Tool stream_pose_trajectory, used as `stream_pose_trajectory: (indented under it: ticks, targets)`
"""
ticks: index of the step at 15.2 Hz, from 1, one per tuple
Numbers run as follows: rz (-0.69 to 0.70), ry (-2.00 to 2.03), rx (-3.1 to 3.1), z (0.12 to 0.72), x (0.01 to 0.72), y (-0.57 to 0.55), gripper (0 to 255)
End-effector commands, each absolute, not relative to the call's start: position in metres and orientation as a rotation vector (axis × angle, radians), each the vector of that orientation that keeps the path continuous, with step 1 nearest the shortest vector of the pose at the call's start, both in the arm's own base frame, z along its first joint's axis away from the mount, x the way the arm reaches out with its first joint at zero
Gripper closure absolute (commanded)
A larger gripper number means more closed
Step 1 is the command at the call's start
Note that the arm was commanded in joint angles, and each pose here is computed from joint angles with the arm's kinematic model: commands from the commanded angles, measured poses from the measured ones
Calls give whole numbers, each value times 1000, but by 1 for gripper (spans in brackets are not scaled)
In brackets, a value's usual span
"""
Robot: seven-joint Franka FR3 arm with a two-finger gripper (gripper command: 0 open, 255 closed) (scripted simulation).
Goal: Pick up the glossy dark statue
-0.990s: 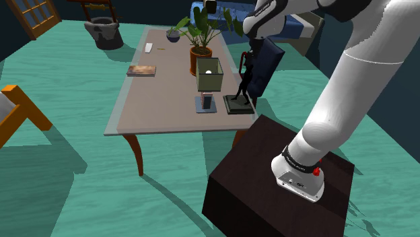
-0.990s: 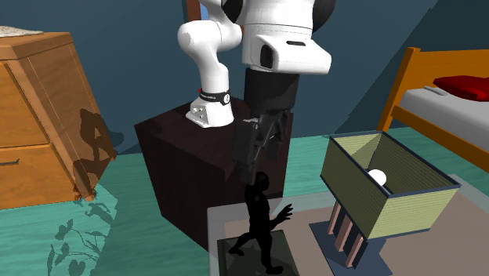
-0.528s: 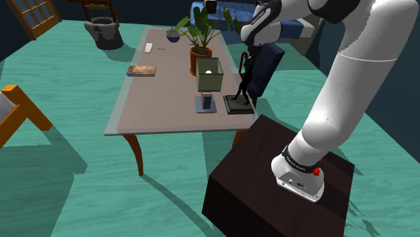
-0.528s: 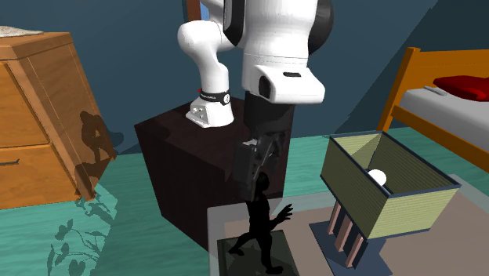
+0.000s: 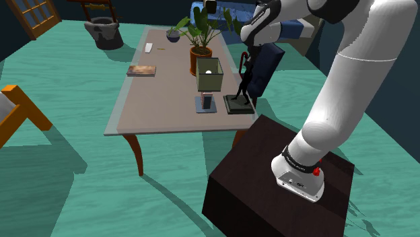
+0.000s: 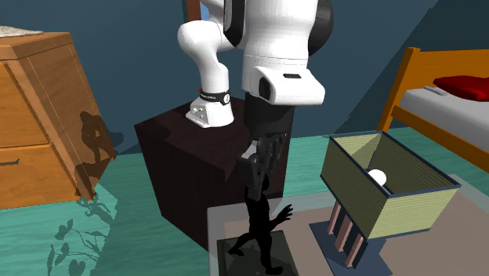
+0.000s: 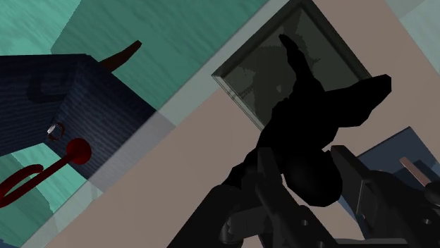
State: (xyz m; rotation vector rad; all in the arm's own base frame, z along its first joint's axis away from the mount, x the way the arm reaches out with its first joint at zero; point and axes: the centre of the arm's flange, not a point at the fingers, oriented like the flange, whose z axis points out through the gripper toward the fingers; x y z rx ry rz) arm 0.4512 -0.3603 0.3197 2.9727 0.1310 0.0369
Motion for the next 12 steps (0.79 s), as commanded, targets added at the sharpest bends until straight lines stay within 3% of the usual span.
stream_pose_trajectory:
  ticks: [1,12]
  targets:
    - [36,132,2973,319,451,-360,255]
    - [36,132,2973,372,450,-359,255]
